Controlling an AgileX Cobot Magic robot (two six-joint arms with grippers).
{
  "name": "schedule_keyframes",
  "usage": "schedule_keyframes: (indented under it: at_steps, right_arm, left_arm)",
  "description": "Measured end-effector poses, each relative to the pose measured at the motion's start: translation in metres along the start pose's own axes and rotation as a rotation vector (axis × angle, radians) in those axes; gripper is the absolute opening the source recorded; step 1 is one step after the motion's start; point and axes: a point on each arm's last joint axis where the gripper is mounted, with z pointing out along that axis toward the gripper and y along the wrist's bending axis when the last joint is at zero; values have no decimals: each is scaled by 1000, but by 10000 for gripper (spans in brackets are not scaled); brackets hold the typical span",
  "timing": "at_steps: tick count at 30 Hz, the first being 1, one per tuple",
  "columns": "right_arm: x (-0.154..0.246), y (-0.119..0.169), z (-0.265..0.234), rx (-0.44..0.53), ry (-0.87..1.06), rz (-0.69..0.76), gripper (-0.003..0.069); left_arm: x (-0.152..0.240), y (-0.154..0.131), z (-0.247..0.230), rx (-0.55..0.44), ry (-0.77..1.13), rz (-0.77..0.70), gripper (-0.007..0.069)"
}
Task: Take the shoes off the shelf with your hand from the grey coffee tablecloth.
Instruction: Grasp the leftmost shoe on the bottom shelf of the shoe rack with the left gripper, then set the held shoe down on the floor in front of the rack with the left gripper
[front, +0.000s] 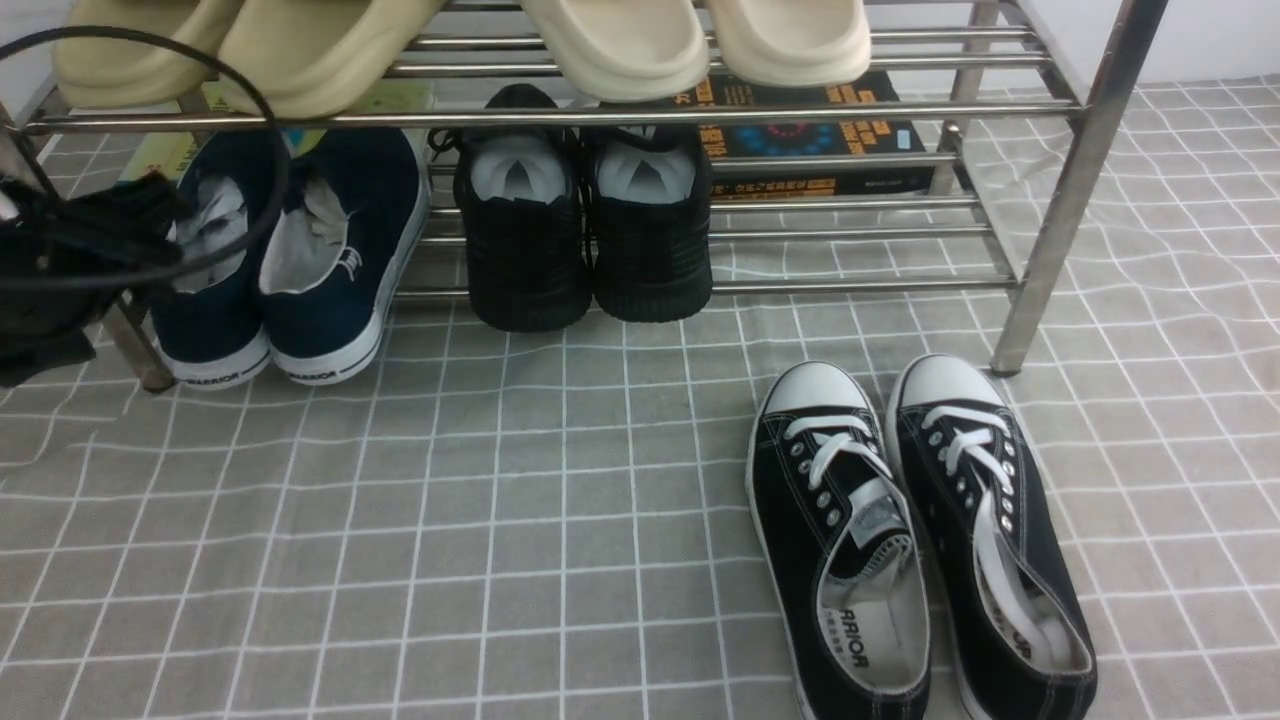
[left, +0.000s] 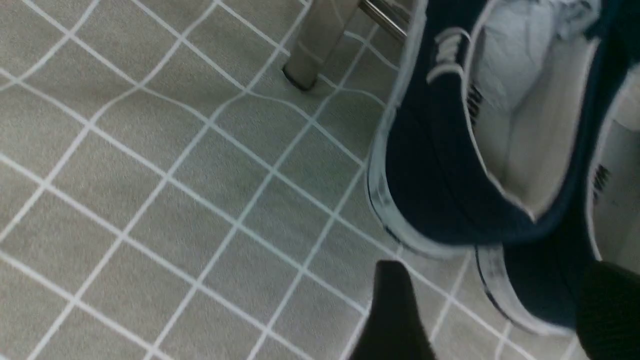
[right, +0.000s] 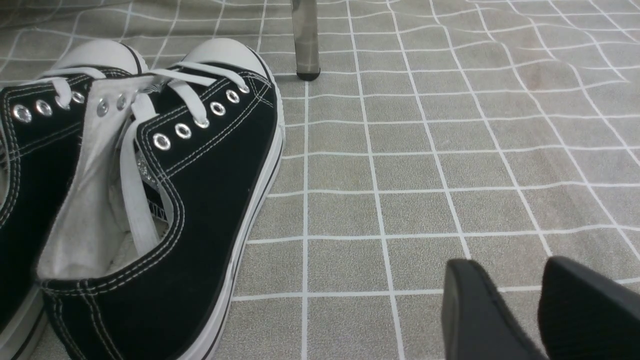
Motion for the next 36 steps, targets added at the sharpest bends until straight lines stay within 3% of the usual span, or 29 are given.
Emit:
schedule_keyframes:
  at_steps: [3, 9, 14, 16, 20, 21, 23, 28, 36]
  right_arm:
    - [0, 0, 0, 0, 0, 0, 228]
    - [0, 0, 0, 0, 0, 0, 236]
    - [0, 0, 0, 0, 0, 0, 239]
    - [0, 0, 0, 0, 0, 0, 239]
    - [0, 0, 0, 0, 0, 0, 239]
    - [0, 0, 0, 0, 0, 0, 239]
    - [0, 0, 0, 0, 0, 0, 239]
    - [0, 0, 0, 0, 0, 0, 239]
    - [0, 0, 0, 0, 0, 0, 239]
  left_arm:
    - [-14, -9, 36, -99, 50, 10, 564]
    - [-27, -17, 87, -270, 153, 38, 575]
    - [-26, -18, 103, -300, 182, 49, 537]
    - [-24, -17, 107, -308, 193, 59, 456]
    - [-24, -17, 107, -302, 194, 97, 104]
    - [-25, -18, 106, -300, 194, 107, 69]
    - [-27, -18, 101, -304, 203, 118, 39]
    - [-28, -12, 72, -375, 257, 134, 39]
    - [-31, -3, 17, -408, 259, 164, 39]
